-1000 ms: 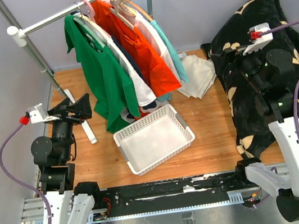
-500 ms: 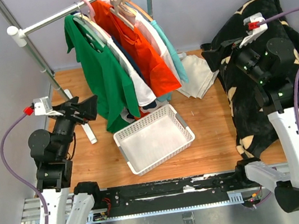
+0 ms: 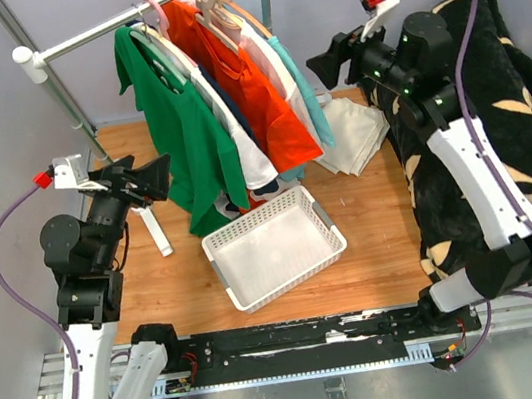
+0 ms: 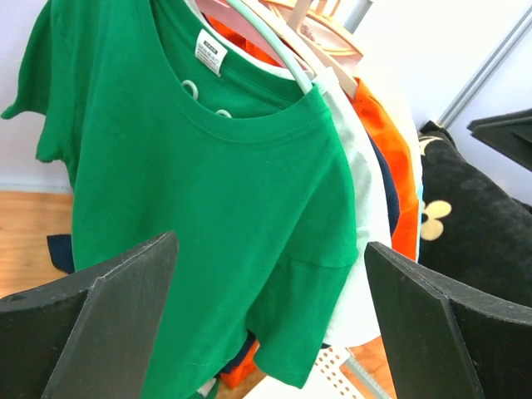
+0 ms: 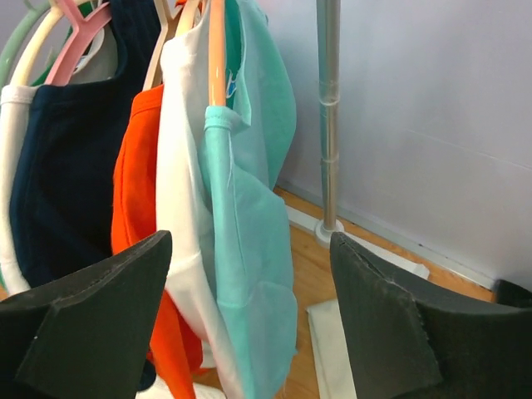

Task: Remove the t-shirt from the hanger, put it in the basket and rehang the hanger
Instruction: Pick up the hanger from the clothesline.

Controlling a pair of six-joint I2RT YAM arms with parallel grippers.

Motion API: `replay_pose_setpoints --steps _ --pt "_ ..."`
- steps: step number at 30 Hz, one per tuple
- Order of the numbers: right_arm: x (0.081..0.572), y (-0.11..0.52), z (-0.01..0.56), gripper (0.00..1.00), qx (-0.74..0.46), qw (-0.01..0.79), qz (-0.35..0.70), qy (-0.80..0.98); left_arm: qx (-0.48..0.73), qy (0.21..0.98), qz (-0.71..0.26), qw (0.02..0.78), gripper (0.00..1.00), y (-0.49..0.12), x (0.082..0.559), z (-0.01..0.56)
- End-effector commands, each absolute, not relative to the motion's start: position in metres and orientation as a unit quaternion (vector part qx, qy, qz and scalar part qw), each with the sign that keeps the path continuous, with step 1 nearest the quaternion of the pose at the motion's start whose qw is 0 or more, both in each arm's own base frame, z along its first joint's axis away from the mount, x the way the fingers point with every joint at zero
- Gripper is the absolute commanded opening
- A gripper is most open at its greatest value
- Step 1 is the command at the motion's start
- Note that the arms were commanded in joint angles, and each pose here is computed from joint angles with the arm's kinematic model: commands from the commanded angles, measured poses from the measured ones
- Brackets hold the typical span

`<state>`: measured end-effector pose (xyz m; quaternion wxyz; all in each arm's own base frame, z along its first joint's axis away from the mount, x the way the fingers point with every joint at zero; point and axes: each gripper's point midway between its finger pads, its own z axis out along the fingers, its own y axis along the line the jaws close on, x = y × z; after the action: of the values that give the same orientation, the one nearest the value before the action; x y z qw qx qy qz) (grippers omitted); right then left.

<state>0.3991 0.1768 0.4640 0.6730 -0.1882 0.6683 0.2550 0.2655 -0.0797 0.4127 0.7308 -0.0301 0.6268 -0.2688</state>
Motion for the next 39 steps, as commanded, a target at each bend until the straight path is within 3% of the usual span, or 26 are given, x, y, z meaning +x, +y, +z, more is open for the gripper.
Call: replay_pose_setpoints --steps 1,9,39 --pt "0.417 0.187 0.483 0.75 -0.196 0.696 0.240 0.648 -0.008 0.625 -0.264 0.735 1.00 -0.082 0.264 0.419" --pt "0.447 0.208 0.479 0.62 -0.219 0.693 0.250 0.640 0.003 0.632 -0.276 0.724 1.00 -0.089 0.267 0.405" --pt "0.473 0.259 0.454 0.57 -0.251 0.681 0.255 0.639 0.003 0.635 -0.284 0.718 1.00 -0.091 0.270 0.384"
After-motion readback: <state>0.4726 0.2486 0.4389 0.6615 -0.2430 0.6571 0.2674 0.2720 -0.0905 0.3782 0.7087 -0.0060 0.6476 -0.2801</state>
